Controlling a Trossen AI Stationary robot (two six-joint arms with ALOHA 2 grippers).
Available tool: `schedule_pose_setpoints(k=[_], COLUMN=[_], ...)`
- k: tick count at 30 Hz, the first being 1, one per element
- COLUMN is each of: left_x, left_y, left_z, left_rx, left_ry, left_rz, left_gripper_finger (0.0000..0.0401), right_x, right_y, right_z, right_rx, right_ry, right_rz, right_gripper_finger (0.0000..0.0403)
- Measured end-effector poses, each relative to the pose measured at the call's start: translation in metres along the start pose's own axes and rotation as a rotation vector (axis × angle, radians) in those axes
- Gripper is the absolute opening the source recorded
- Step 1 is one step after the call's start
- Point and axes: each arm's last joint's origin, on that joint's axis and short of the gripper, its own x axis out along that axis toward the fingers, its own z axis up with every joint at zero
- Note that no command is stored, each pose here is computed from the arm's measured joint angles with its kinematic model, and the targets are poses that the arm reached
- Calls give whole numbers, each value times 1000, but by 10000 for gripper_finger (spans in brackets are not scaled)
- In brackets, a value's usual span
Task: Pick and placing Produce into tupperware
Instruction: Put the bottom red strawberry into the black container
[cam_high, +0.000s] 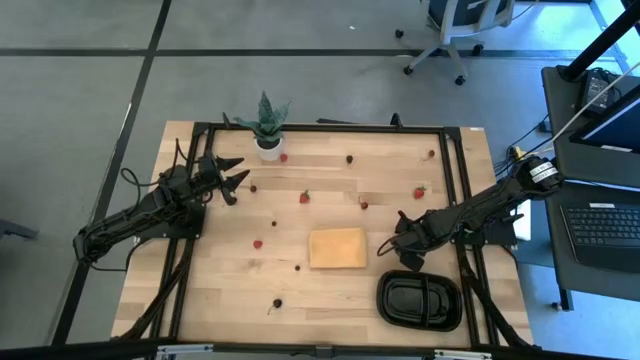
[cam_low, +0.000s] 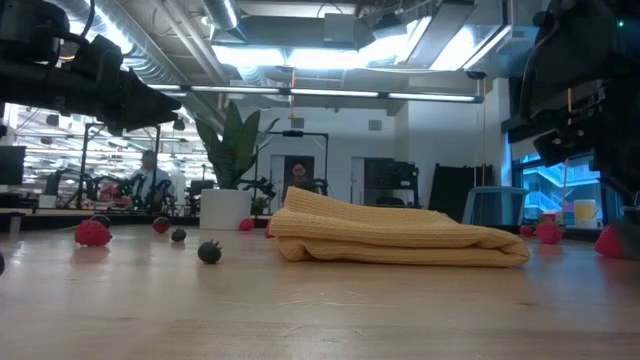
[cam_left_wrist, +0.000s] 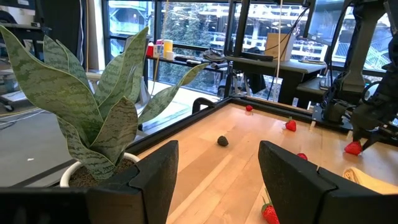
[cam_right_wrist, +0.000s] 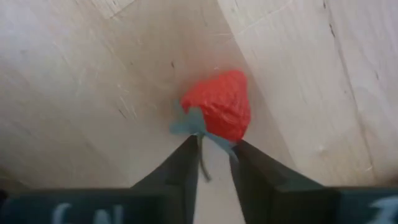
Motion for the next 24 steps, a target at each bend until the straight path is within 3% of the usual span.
schedule_pose_setpoints(k=[6,24], left_x=[0,0], left_y=[0,0], left_z=[0,0], left_rx=[0,0], left_ry=[0,0], left_rz=[0,0], left_gripper_finger=[215,215], right_x=[0,-11], right_y=[0,-1], right_z=[0,0], right_rx=[-24,-59], right_ry=[0,21], right_rz=[0,-62], right_gripper_finger=[11,4])
